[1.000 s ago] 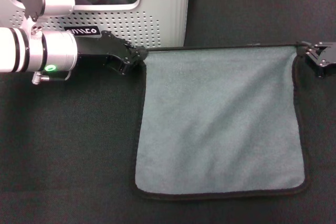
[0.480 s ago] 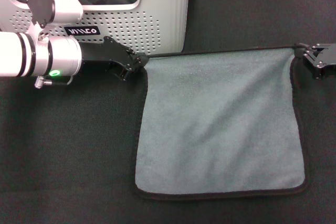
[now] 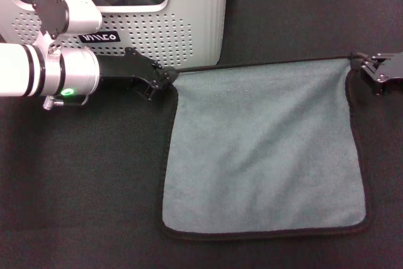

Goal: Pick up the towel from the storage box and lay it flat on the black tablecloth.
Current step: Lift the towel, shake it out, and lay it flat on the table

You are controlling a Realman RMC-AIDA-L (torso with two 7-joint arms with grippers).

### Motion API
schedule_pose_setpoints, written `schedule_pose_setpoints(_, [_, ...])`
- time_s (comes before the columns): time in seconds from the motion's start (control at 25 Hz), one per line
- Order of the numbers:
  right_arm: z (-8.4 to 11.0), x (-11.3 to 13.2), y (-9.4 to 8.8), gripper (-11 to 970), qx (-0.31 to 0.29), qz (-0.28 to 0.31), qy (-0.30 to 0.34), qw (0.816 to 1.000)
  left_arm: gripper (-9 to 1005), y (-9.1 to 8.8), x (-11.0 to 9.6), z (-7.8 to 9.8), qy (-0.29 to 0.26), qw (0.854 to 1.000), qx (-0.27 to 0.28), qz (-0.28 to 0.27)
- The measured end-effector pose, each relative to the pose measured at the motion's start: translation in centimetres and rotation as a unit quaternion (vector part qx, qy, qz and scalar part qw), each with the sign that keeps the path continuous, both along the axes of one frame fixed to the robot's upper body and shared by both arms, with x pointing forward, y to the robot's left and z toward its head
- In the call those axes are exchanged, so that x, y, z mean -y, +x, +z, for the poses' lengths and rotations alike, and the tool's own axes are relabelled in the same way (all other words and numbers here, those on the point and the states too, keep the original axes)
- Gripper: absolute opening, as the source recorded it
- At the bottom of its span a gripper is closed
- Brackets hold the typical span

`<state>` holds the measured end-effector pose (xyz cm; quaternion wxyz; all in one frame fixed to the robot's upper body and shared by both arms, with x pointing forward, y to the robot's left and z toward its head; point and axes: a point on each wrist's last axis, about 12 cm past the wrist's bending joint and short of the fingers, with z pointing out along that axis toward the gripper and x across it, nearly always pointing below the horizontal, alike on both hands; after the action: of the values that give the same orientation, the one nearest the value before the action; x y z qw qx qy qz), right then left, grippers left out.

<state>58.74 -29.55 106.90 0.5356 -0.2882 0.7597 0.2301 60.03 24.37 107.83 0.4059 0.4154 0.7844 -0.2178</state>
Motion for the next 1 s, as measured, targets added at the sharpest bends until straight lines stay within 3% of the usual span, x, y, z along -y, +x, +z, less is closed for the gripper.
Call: schedule_pose_setpoints(1.0, [0.1,-0.35,0.51,149,-0.02,0.0,-0.002,1.0,23,0.0,0.12,-0.09,-0.005,1.0,-0.005,0.005])
